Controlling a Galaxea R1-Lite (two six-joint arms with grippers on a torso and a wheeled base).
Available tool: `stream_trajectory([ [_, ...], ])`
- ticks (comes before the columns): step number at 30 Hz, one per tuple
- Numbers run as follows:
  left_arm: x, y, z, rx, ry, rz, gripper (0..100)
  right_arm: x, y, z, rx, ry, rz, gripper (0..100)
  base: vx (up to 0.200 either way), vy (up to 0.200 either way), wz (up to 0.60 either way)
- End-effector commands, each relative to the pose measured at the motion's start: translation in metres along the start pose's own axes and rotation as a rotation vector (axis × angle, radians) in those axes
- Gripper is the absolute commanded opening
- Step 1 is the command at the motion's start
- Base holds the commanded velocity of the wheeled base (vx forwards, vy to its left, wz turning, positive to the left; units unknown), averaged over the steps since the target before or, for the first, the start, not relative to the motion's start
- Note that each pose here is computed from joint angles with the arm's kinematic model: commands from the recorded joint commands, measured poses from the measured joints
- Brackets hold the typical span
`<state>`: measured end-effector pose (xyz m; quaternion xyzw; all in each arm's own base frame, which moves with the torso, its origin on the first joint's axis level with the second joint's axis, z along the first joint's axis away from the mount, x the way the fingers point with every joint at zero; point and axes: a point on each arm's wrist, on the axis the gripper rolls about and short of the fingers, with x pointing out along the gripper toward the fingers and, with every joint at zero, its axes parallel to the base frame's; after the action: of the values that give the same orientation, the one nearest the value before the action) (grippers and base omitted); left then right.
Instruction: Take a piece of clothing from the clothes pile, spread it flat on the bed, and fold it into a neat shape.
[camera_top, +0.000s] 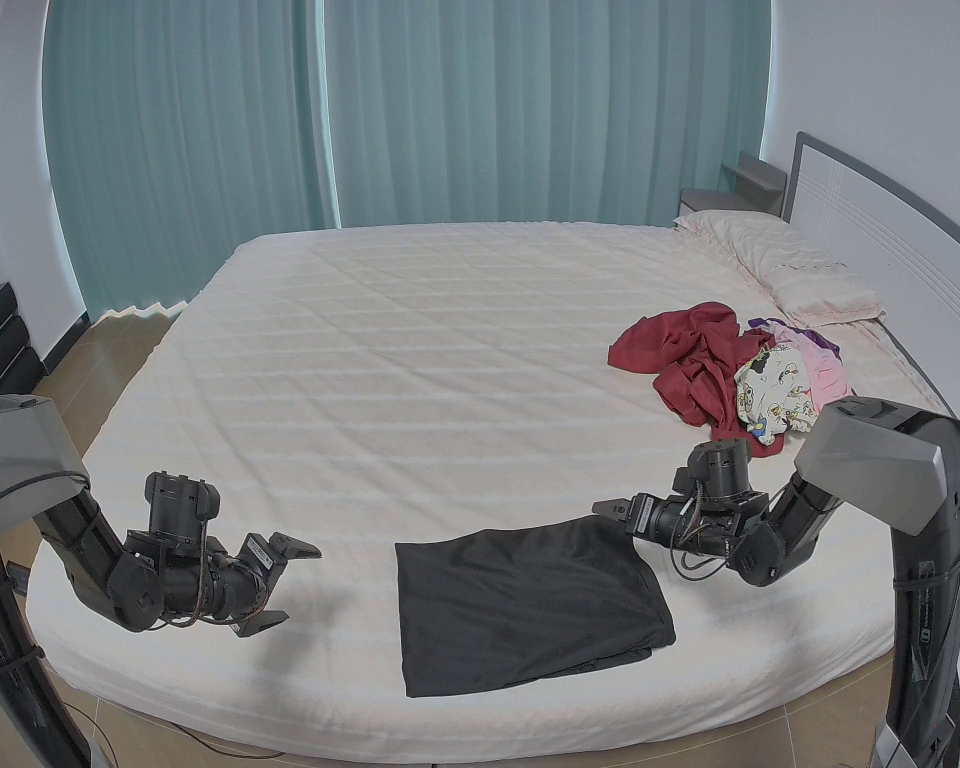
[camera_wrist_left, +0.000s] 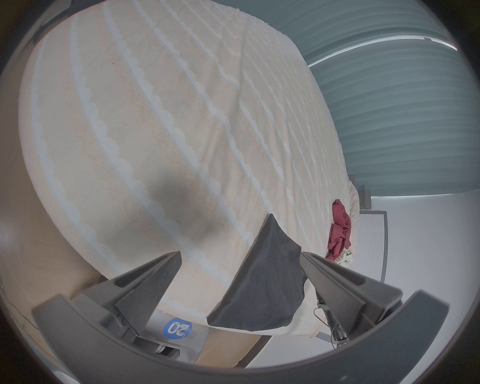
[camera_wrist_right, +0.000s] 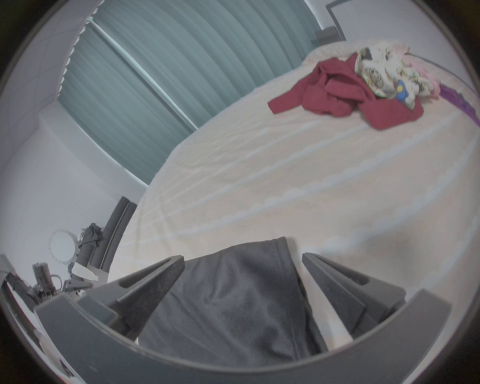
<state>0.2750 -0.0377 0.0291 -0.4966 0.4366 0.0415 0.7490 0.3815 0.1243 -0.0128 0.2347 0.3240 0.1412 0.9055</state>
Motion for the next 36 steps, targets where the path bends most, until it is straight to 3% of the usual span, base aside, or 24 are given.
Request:
stream_trajectory([
  [1, -0.001, 0.000, -0.001, 0.000, 0.000, -0.001, 100, 0.033, 0.001, -0.015, 0.032, 0.071, -0.012, 100, 0.000, 0.000, 0.00],
  [18, -0.001, 0.000, -0.001, 0.000, 0.000, -0.001, 100, 0.047, -0.001, -0.005, 0.036, 0.057, -0.061, 100, 0.000, 0.000, 0.00],
  [19, -0.002, 0.000, -0.001, 0.000, -0.001, -0.002, 100, 0.048, -0.001, -0.004, 0.037, 0.050, -0.060, 0, 0.000, 0.000, 0.00],
  [31, -0.001, 0.000, -0.001, 0.000, 0.000, -0.001, 100, 0.050, 0.003, 0.008, 0.072, -0.020, -0.086, 0, 0.000, 0.000, 0.00],
  [36, -0.001, 0.000, -0.001, 0.000, 0.000, -0.001, 100, 0.050, -0.004, 0.017, 0.094, -0.067, -0.134, 0, 0.000, 0.000, 0.00],
])
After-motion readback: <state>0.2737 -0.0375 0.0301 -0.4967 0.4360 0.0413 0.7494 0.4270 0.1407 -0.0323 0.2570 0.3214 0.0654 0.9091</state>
